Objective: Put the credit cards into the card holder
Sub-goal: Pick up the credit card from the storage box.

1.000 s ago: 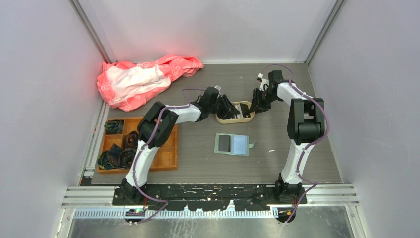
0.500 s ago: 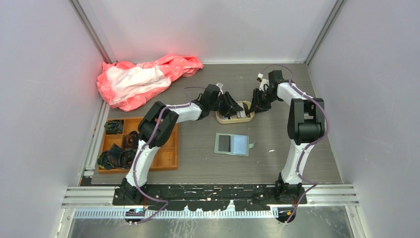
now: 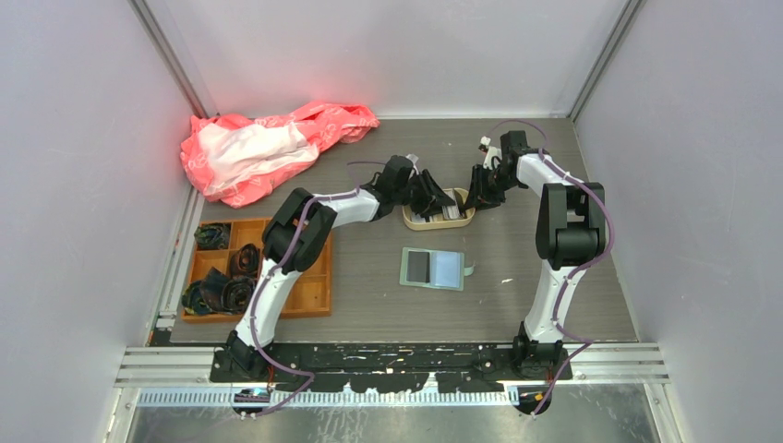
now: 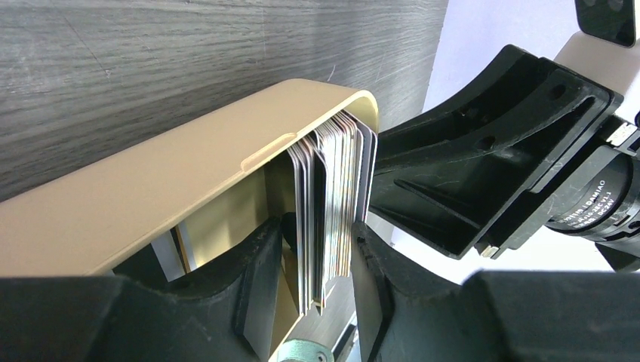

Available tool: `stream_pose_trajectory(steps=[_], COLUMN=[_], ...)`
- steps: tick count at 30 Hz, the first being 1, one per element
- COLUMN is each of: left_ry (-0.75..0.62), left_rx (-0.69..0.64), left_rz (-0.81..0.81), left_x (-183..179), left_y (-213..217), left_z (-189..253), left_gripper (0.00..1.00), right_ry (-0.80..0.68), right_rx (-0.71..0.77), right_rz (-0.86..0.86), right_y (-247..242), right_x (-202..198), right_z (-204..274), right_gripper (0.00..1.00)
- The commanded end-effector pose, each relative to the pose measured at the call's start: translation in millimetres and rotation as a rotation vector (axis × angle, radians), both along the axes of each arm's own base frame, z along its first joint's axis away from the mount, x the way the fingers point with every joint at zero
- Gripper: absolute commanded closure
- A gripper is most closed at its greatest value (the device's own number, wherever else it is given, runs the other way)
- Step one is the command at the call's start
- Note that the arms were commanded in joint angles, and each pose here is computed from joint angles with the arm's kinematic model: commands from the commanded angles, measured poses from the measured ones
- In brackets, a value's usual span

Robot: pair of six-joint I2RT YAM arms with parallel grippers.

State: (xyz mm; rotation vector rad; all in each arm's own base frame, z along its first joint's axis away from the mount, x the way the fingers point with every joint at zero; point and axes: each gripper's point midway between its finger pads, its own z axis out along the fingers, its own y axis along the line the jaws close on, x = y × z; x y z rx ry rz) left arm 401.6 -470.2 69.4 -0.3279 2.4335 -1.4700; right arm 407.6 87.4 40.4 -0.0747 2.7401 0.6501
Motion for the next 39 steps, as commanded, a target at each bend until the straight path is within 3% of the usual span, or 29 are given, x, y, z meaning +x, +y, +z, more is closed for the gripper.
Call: stream_pose_trajectory(steps=[1,39], left_ry=[-0.076,-0.038], left_rx=[-0.087,-0.029], left_rz=[-0.006,0.048], left_x=[4,-1], left_y=[-3,45], left_z=[49,41], left_gripper=[0.61,0.72], right_ry=[-0.044,-0.044], right_rx=[0.018,0.019], right_rz=[0.014,0.016], right_y=[5,5], right_x=[8,7], right_z=[14,14], right_gripper=[0.64,0.64])
